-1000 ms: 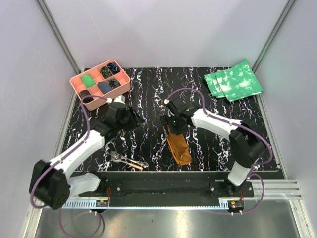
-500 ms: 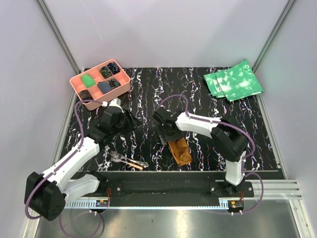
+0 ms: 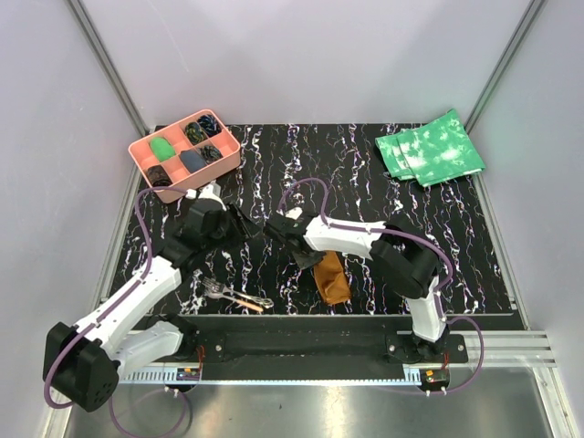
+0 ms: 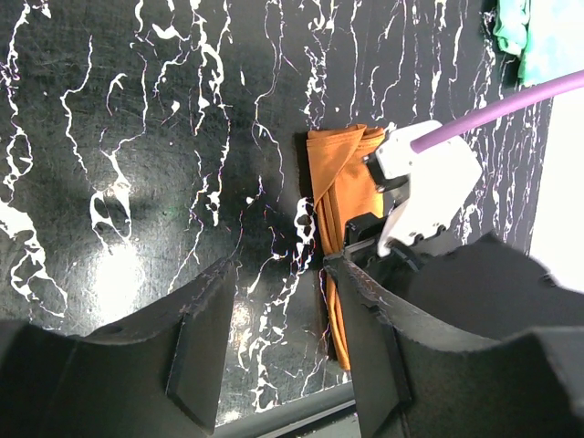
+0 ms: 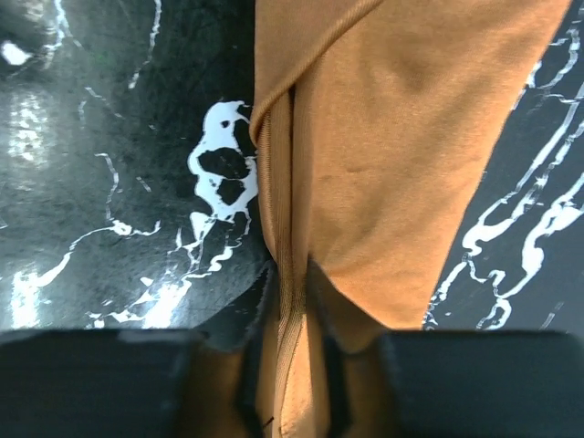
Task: Fold the napkin into a case and place the utensils inside
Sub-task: Pick up the smaller rectangle-folded napkin from the center of the board.
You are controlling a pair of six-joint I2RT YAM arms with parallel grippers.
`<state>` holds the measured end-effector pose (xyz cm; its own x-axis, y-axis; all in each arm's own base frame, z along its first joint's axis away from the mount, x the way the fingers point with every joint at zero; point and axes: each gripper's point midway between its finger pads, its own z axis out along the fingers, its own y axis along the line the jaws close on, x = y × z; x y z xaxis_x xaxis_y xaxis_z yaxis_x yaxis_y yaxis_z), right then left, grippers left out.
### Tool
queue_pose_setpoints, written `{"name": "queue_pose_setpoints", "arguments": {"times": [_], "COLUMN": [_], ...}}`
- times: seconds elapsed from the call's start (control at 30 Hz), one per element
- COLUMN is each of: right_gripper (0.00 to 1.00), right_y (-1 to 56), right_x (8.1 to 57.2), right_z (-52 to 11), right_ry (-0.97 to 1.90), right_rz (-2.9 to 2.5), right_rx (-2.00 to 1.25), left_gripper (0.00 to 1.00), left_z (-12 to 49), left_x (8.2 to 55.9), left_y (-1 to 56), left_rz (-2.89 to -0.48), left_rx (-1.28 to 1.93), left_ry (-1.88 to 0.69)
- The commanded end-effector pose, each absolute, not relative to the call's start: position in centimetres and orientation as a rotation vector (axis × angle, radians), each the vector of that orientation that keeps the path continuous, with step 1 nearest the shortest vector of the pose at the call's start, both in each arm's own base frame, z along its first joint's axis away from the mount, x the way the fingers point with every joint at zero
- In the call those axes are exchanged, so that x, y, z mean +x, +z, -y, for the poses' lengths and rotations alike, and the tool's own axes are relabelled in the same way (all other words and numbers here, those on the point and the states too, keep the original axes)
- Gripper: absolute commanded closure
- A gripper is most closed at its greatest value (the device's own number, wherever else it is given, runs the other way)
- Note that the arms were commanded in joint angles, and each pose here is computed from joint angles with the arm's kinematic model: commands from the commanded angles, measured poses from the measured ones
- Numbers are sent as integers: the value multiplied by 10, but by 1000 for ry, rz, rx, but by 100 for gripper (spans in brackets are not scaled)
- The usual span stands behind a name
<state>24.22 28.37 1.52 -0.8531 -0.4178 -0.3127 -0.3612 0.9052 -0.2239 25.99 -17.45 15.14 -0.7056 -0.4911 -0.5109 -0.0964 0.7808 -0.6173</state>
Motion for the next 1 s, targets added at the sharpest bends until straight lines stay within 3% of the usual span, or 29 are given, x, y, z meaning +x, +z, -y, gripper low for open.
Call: {"name": "queue_pose_setpoints", "arguments": {"times": [0.0, 0.13, 0.4, 0.57, 0.63, 0.97], "right_gripper": [87, 100, 100, 100, 100, 100], "right_y": [20, 53, 114, 144, 144, 96], "right_x": [254, 257, 235, 222, 222, 239], "right_z": [-278, -307, -377, -417, -422, -408], "right_ry": [-324, -130, 463, 1079, 1293, 1622], "right_rz": [-2654, -2626, -2598, -2521, -2491, -2450], "right_rx": [-519, -533, -672, -662, -644, -566], "left_gripper": [48, 48, 47, 47, 47, 47], "left_z": [173, 171, 162, 157, 154, 151], "left_x": [261, 258, 259, 257, 256, 261], "left_y": [162, 163, 164, 165, 165, 166], "left_rz": [-2226, -2228, -2220, -2221, -2220, -2229], "left_rx": [-423, -418, -434, -442, -447, -465], "left_ry": [-754, -750, -694, -669, -653, -613]}}
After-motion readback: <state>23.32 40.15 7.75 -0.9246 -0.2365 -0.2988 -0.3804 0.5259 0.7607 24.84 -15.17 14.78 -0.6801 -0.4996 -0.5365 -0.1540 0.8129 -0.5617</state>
